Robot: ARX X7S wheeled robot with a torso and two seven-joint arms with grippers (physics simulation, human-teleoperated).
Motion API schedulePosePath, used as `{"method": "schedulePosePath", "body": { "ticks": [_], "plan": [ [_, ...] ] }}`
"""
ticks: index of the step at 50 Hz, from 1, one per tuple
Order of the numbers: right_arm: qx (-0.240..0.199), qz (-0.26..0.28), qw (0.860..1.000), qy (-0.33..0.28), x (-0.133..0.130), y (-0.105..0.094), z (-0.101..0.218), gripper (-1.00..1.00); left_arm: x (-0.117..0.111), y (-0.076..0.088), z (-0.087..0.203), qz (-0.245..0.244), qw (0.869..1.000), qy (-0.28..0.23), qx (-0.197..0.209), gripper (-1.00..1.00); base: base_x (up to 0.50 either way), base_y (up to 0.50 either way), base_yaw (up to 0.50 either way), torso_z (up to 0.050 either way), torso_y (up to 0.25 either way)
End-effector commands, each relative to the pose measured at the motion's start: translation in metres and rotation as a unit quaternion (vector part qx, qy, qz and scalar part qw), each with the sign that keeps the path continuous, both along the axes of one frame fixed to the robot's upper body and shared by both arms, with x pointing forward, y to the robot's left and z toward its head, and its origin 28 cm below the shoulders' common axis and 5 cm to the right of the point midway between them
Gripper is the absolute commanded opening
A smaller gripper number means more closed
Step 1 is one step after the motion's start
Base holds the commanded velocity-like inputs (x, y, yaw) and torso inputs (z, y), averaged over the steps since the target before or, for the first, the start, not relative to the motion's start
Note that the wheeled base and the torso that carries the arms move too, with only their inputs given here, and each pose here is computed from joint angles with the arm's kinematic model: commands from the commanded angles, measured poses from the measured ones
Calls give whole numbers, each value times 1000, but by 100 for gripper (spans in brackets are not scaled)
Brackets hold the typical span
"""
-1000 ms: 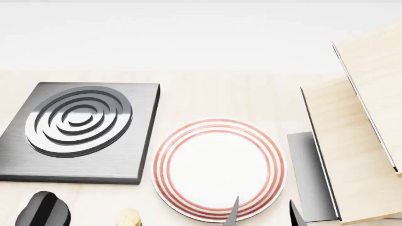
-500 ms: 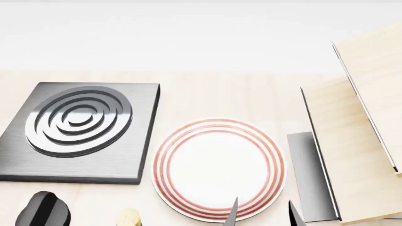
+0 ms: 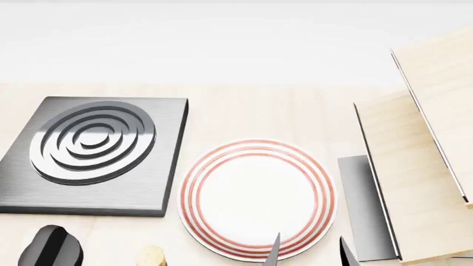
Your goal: Pick up the akita bowl and put it on the plate.
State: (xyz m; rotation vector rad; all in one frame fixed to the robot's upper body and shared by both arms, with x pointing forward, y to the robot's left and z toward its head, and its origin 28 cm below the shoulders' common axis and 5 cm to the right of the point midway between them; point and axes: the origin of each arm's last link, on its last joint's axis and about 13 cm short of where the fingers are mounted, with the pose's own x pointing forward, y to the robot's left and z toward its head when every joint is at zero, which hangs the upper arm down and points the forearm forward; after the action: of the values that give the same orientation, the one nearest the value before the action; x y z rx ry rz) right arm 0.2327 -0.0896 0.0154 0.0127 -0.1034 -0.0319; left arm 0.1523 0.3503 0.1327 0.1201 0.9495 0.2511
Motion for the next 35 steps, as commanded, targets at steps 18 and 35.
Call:
{"method": "schedulePosePath", "body": {
  "ticks": [18,35],
  "plan": [
    [1,-2,1000,0,0,-1,0,100,16,1,-27,-4,1000,29,0,-100,3,0,-2,-1,0],
    [2,-2,1000,4,1,-1,-2,100,11,-2,-14,-12,1000,-17,21,-100,7,-1,-8,-4,0]
  ]
}}
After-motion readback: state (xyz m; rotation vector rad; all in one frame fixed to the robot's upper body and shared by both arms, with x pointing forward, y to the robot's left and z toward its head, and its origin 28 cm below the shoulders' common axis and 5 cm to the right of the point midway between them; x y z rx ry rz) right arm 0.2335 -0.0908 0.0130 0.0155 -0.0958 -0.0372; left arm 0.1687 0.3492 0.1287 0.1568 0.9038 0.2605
